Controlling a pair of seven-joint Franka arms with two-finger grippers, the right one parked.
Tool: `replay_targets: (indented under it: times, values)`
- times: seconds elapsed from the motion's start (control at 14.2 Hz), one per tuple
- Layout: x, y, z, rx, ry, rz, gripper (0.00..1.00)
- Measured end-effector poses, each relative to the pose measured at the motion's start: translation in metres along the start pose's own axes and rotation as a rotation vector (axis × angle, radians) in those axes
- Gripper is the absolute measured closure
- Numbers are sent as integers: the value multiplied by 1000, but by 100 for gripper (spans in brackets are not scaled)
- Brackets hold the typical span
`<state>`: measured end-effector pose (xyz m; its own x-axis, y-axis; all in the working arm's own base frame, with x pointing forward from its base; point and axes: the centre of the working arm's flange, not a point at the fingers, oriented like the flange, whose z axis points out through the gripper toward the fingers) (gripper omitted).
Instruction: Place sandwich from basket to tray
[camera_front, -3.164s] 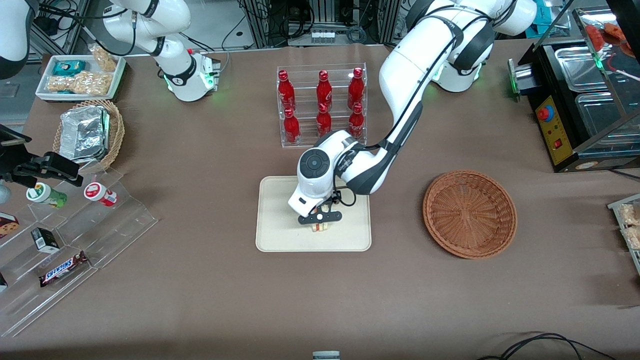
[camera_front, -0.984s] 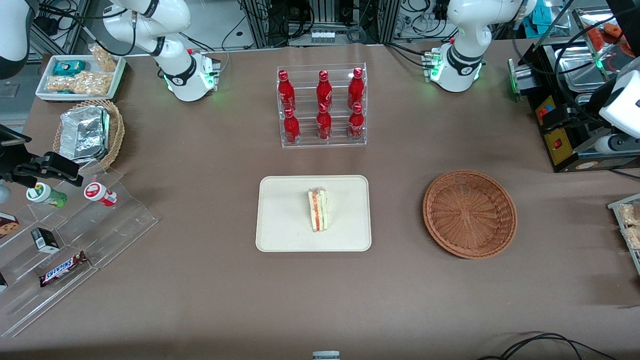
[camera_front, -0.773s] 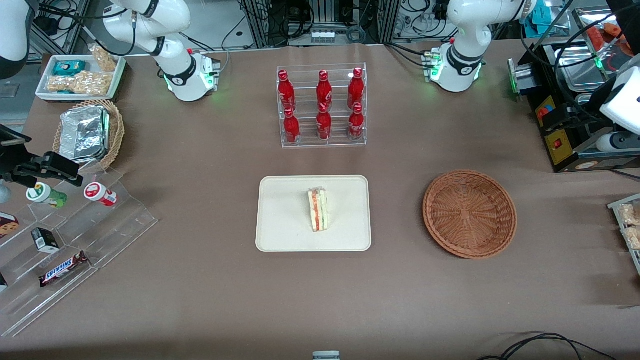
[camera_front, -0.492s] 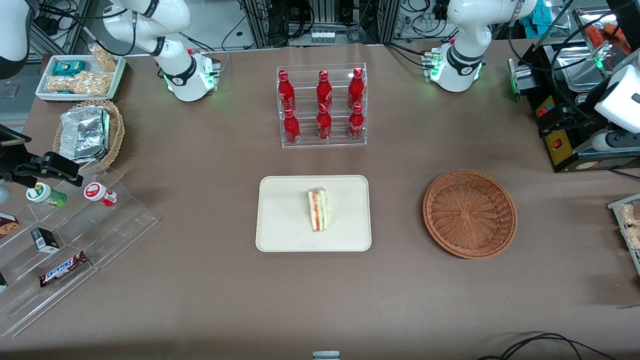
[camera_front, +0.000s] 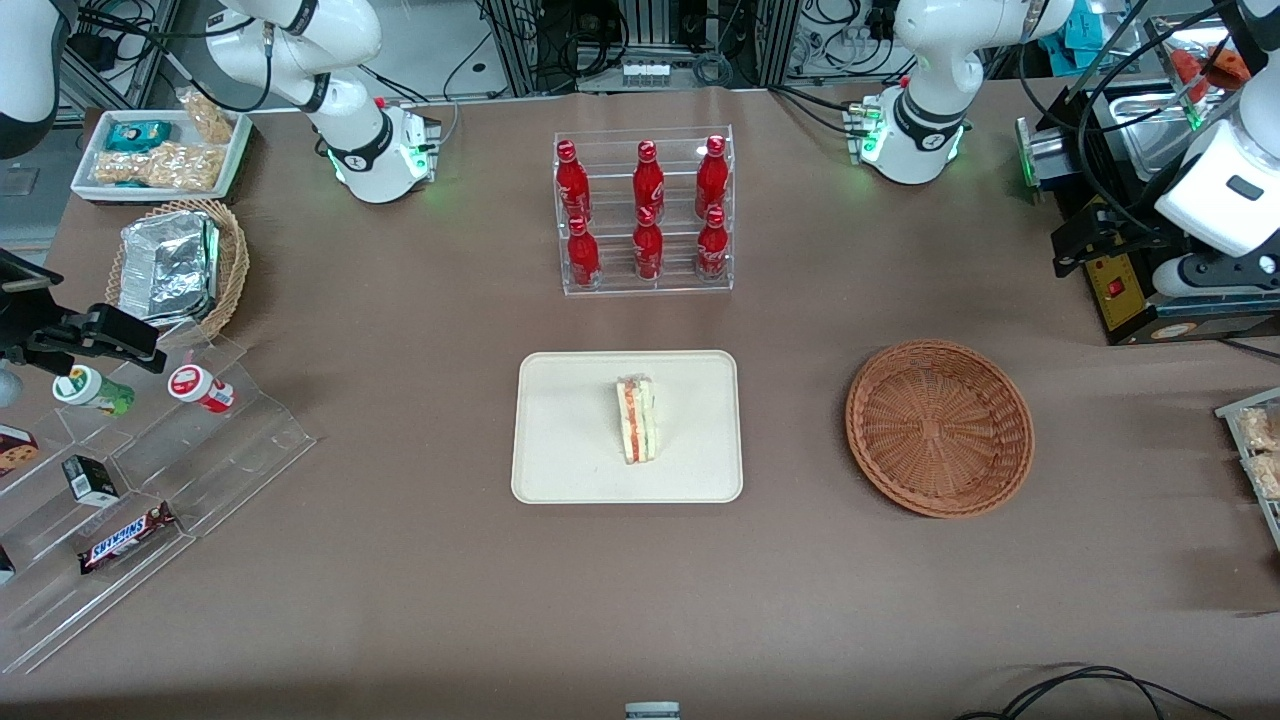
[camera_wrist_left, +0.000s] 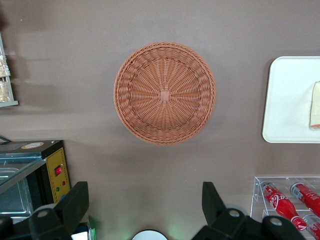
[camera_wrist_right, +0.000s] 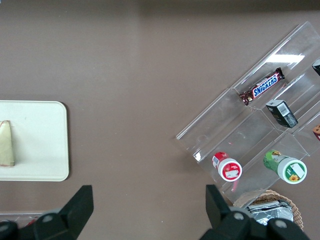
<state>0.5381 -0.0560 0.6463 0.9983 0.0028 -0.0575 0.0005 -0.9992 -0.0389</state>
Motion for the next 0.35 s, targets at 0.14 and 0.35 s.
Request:
replay_targets:
  times: [0.14, 0.35]
  values:
    - [0, -2, 0, 0, 0, -4, 0]
    - [1, -3, 1, -1, -2, -8, 0]
